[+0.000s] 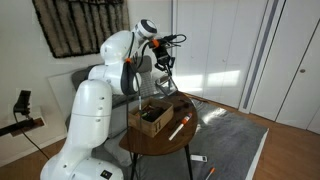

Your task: Pour the contents in the basket into the brown box

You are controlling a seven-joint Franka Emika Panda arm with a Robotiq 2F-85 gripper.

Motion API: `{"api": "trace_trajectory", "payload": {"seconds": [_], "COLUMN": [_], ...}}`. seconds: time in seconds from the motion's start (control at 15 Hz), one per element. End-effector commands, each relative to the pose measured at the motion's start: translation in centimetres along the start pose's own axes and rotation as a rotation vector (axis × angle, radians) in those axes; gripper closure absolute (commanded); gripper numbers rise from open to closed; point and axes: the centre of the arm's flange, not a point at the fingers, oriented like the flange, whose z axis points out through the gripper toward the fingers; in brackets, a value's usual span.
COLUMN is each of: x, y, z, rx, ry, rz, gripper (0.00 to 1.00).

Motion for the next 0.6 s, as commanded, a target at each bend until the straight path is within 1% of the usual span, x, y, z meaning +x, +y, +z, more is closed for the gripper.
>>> {"api": "trace_trajectory", "payload": {"seconds": [0.0, 0.13, 0.4, 0.53], "x": [1.2, 3.3, 8.7, 9.6], "y": [-1.0, -2.6, -7.2, -8.6], "z": [0.0, 0.4, 1.8, 2.6], "rx": [-0.022, -0.03, -0.04, -0.049], "ry": [-0.089, -0.146, -0.243, -0.315], "rz": [-0.024, -0.061, -0.238, -0.318], "gripper": [0.98, 0.98, 0.98, 0.98]}}
